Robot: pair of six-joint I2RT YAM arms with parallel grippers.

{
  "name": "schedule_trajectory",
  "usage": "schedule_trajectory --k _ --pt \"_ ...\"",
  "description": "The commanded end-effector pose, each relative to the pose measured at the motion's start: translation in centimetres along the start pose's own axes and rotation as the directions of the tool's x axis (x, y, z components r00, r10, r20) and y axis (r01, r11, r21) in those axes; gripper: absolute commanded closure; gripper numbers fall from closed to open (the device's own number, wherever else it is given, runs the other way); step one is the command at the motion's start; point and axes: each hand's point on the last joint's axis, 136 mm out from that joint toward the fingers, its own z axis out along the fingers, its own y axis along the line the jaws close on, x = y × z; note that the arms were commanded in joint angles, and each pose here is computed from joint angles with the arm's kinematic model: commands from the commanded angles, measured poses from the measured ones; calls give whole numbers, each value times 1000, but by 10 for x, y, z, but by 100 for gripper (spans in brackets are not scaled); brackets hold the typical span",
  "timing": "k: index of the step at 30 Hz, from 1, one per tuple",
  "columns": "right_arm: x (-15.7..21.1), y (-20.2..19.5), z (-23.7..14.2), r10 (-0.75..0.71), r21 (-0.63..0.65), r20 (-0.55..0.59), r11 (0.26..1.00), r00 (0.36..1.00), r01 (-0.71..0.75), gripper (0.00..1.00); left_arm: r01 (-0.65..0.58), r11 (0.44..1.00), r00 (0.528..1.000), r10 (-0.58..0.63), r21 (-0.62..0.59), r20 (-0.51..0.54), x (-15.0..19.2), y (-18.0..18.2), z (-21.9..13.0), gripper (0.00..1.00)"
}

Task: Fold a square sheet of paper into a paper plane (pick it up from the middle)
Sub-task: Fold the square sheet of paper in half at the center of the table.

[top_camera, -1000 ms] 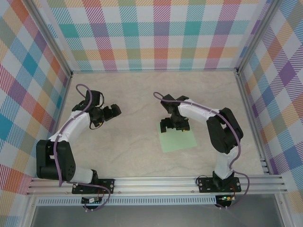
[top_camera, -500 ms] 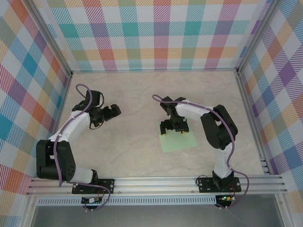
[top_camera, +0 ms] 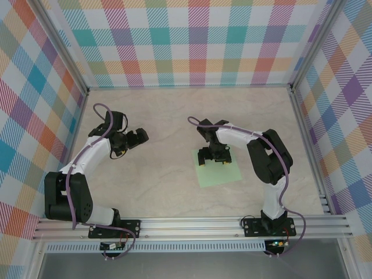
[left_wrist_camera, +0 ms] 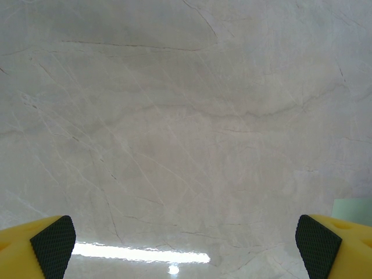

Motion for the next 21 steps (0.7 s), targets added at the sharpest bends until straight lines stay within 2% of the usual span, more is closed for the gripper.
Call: schedule_trajectory --k 1,21 --pt "19 -18 37 41 71 -83 997 996 -35 10 1 1000 1000 -1 4 -9 -5 -1 -3 0" --pt "12 -17 29 63 67 -33 996 997 -60 28 6 1000 1000 -6 3 -15 -2 -1 -5 0"
